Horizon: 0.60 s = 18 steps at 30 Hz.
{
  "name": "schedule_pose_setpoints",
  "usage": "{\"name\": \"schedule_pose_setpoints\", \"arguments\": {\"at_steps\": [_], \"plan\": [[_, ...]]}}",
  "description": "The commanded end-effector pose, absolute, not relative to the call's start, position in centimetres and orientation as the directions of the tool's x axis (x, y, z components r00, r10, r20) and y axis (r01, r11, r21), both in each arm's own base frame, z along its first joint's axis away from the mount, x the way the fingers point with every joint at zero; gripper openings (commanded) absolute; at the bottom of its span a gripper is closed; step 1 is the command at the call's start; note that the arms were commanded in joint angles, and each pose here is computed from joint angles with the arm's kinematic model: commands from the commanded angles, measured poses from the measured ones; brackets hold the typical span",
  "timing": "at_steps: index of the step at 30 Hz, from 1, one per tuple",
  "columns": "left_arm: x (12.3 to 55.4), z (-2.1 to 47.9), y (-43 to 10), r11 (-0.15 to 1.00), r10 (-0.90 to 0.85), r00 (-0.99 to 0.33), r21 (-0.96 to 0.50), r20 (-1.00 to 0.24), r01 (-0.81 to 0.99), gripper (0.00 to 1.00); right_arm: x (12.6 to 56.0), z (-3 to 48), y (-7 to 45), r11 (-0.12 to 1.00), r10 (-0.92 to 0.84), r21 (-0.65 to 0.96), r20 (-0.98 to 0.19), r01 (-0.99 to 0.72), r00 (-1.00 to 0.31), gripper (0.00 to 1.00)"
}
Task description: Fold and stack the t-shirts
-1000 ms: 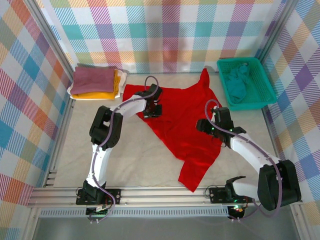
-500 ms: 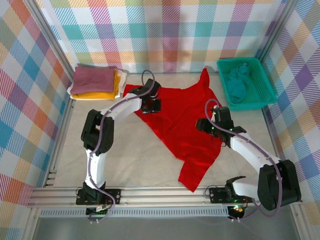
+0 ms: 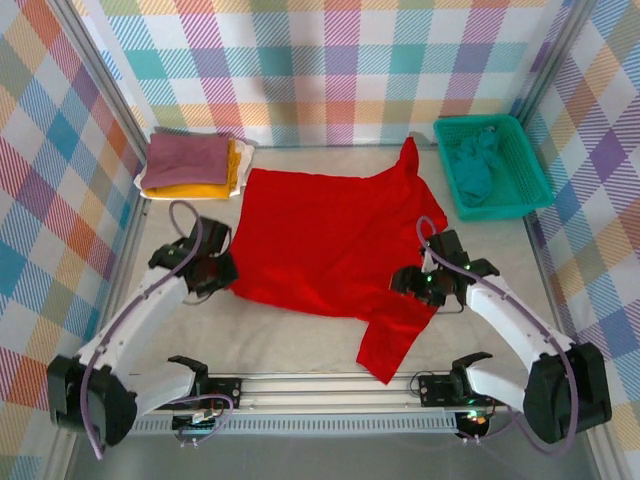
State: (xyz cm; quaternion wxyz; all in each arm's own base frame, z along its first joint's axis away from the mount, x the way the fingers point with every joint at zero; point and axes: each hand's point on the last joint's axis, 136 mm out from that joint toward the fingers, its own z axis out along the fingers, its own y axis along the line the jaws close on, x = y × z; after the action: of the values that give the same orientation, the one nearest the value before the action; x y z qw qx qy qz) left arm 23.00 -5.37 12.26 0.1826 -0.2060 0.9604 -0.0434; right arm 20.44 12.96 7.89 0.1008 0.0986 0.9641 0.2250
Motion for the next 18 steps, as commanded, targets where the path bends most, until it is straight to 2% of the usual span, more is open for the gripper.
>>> {"name": "schedule_pose_setpoints", "arguments": {"at_steps": [1, 5, 8, 11, 15, 18], "plan": [[19.9, 10.3, -4.6, 0.864, -0.504, -0.829, -0.148, -0.243, -0.482, 0.00, 13.3, 6.3, 13.5, 0.865, 0.246, 0.418, 0.129, 0.277, -0.961, 0.64], [20.2, 8.9, -4.4, 0.813, -0.582, -0.783, -0.168, -0.221, -0.557, 0.00, 7.7, 5.0, 12.6, 0.885, 0.285, 0.286, 0.292, 0.368, -0.913, 0.64], [20.8, 8.1, -4.7, 0.794, -0.606, -0.766, -0.206, -0.214, -0.571, 0.00, 4.9, 4.5, 12.6, 0.877, 0.309, 0.245, 0.372, 0.414, -0.875, 0.63], [21.1, 7.7, -4.4, 0.773, -0.633, -0.745, -0.222, -0.212, -0.594, 0.00, 3.9, 3.8, 13.5, 0.853, 0.329, 0.257, 0.413, 0.455, -0.849, 0.64], [21.5, 7.3, -4.0, 0.759, -0.649, -0.730, -0.246, -0.211, -0.603, 0.00, 5.3, 2.7, 15.9, 0.806, 0.329, 0.354, 0.398, 0.475, -0.856, 0.65], [21.3, 7.5, -3.3, 0.743, -0.667, -0.714, -0.255, -0.213, -0.618, 0.00, 5.2, 1.4, 16.6, 0.828, 0.315, 0.323, 0.406, 0.457, -0.858, 0.65]]}}
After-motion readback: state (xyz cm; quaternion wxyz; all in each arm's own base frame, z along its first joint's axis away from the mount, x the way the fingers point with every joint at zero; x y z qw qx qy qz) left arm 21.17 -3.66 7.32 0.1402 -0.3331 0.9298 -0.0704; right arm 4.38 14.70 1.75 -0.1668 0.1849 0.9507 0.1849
